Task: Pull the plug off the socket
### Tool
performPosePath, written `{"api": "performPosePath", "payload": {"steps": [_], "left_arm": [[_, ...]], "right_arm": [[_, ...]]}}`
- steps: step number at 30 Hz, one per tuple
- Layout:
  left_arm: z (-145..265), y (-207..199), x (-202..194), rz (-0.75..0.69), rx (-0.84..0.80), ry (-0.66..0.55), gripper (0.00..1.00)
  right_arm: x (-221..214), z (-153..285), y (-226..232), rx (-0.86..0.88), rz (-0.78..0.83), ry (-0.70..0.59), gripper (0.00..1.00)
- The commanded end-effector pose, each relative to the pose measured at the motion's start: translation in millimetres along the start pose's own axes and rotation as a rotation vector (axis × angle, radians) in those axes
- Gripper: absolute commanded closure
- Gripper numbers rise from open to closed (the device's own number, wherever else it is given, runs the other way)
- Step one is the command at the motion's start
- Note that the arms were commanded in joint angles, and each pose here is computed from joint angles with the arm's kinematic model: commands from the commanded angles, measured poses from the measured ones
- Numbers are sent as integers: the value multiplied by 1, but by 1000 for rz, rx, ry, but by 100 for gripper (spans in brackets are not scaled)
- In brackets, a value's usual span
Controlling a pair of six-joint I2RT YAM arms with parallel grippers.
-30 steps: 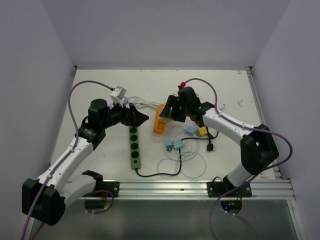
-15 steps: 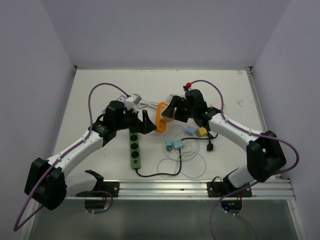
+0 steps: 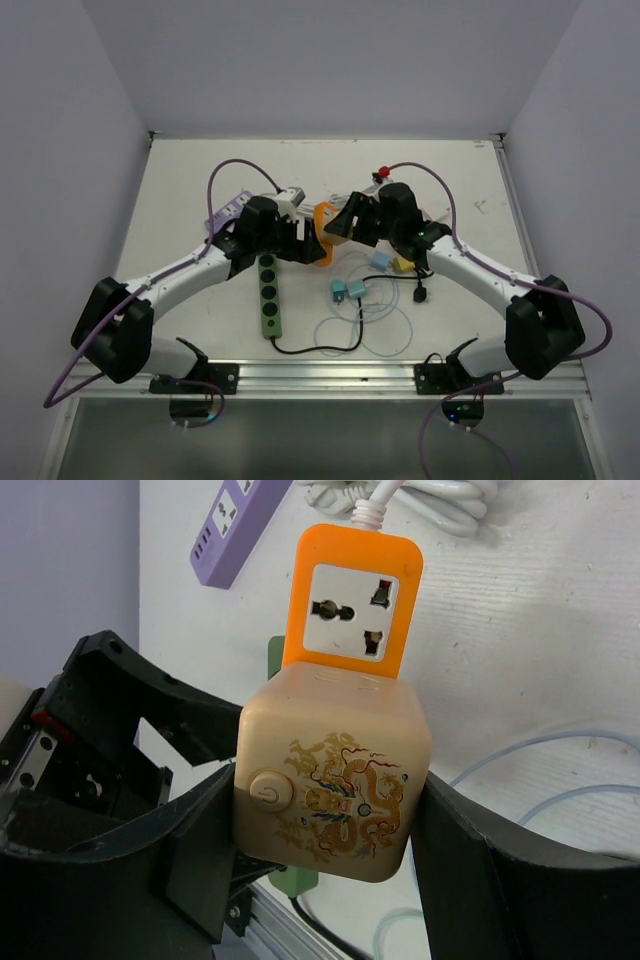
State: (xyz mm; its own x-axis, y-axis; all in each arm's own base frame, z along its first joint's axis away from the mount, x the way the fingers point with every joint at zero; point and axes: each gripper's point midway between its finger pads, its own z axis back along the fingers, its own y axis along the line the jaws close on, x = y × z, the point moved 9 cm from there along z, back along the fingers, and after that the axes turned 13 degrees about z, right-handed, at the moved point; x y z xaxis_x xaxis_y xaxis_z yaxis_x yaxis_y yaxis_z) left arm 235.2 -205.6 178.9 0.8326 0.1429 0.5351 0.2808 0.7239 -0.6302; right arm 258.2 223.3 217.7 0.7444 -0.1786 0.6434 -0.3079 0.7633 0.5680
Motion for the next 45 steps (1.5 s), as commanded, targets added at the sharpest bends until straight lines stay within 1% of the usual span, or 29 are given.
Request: {"api": "performPosePath", "payload": {"steps": [1, 3, 6, 7, 8, 9, 12, 14, 15, 17, 18, 20, 22, 23, 24, 25, 26, 28, 29, 32, 35, 38, 40, 41, 42, 43, 44, 45], "left_arm": [[-5, -9, 11, -13, -35, -59, 22], [-9, -10, 10, -15, -36, -49, 29], [-12, -11, 9, -4, -47, -33, 49], [-13, -14, 12, -1, -70, -51, 62], [-14, -14, 11, 5, -80, -43, 68], [-14, -16, 10, 11, -93, -45, 76], [-15, -15, 7, 22, -116, -38, 86], [-16, -15, 5, 30, -122, -31, 87], [-16, -15, 5, 30, -127, -33, 89], [-16, -14, 2, 36, -136, -28, 94], [-16, -15, 3, 37, -144, -34, 100], [-17, -14, 3, 41, -140, -40, 100], [-18, -11, 2, 33, -110, -41, 100], [-19, -10, 7, 22, -68, -67, 100], [-19, -6, 4, 4, -16, -51, 100], [-20, -4, 5, -8, 18, -62, 100], [-20, 1, 2, -15, 105, -55, 100], [-20, 6, 1, -46, 185, -56, 100], [-23, 8, -1, -66, 257, -49, 100], [-30, 12, -8, -93, 329, -29, 100], [-30, 10, -14, -86, 287, -19, 100], [-25, 1, -15, -71, 171, -24, 100], [-21, -7, -10, -55, 71, -58, 100], [-13, -12, -6, -49, -22, -85, 100], [-9, -13, -5, -13, -65, -91, 100], [-3, -5, -2, 26, -69, -110, 100], [5, -9, 4, 31, -111, -127, 100], [9, -9, 7, 42, -112, -138, 100]], "right_arm": [[20, 16, 24, 155, 25, -131, 100], [18, 15, 24, 174, 18, -138, 100], [16, 16, 25, 189, 28, -164, 100], [15, 16, 25, 192, 30, -176, 100], [16, 17, 28, 208, 36, -203, 100], [14, 18, 27, 207, 35, -217, 100], [12, 20, 26, 216, 27, -261, 100], [13, 21, 26, 221, 22, -285, 100], [11, 20, 25, 222, 19, -285, 100], [10, 19, 25, 221, 12, -295, 100], [8, 18, 27, 220, 15, -292, 100], [7, 16, 29, 204, 31, -292, 100], [3, 12, 32, 176, 48, -262, 100], [-1, 9, 28, 127, 62, -230, 100], [2, 9, 33, 121, 72, -224, 100], [1, 7, 31, 97, 73, -209, 100], [3, 8, 32, 76, 82, -197, 100], [2, 7, 32, 57, 91, -184, 100], [2, 6, 33, 52, 103, -182, 100], [-1, 4, 33, 40, 119, -174, 100], [-3, 4, 31, 36, 123, -171, 100], [-4, 7, 32, 49, 129, -186, 100], [-5, 11, 30, 64, 131, -200, 100], [-6, 11, 27, 84, 131, -208, 100], [-5, 13, 25, 101, 128, -217, 100], [-3, 16, 24, 114, 117, -230, 100], [-3, 17, 19, 156, 100, -233, 100], [-3, 18, 17, 170, 93, -244, 100]]}}
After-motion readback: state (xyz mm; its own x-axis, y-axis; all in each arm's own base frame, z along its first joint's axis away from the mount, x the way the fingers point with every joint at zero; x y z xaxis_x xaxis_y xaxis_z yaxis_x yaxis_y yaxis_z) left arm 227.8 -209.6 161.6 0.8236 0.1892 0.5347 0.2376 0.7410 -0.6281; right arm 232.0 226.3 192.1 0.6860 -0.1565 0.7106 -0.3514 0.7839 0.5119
